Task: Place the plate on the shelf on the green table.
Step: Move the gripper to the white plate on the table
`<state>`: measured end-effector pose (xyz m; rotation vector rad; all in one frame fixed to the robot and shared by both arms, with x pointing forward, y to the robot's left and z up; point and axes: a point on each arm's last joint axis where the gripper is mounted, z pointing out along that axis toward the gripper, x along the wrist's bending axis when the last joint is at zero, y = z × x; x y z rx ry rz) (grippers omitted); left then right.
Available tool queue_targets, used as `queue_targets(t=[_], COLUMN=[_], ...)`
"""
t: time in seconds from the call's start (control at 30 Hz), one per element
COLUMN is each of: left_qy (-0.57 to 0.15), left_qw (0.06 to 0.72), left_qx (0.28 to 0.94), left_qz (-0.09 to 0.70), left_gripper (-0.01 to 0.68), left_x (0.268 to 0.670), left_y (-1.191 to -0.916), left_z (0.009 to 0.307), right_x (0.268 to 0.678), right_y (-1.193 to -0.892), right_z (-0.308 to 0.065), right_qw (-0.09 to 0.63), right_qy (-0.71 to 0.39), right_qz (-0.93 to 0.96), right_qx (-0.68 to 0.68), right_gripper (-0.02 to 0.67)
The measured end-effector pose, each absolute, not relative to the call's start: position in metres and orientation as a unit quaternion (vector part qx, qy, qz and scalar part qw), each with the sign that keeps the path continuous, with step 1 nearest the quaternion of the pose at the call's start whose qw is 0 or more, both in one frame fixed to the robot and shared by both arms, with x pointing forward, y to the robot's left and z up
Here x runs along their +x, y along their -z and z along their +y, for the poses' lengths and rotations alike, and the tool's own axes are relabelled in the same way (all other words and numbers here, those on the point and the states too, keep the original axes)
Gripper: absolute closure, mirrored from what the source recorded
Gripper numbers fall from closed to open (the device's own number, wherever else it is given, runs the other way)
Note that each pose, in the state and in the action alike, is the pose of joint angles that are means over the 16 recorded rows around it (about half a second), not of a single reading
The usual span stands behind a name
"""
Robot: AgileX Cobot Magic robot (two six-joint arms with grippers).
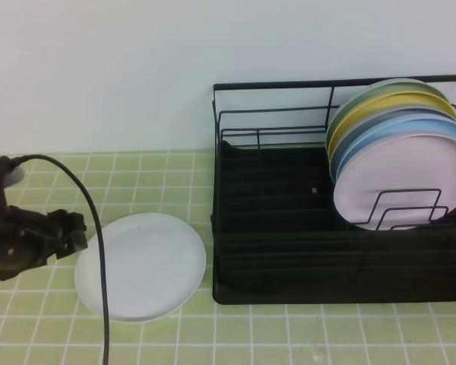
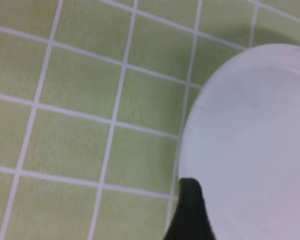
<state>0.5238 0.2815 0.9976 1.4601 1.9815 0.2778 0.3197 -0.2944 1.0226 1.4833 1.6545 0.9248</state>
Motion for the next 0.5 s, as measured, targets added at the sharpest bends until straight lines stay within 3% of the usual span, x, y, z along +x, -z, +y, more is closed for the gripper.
queue_targets(t=[0.5], left_qy=[-0.087], left_qw=[0.275], left_qx=[0.577], left_qz=[0.764], left_gripper=[0.214], left_x=[0.56], left_y=[-0.948], left_z=[0.283], right_x=[0.32], right_y=[-1.023], right_z=[-0.294], right_qw=[0.358], right_qy=[-0.359], right_qz=[0.641], right_qx=[0.575], right_gripper=[0.651])
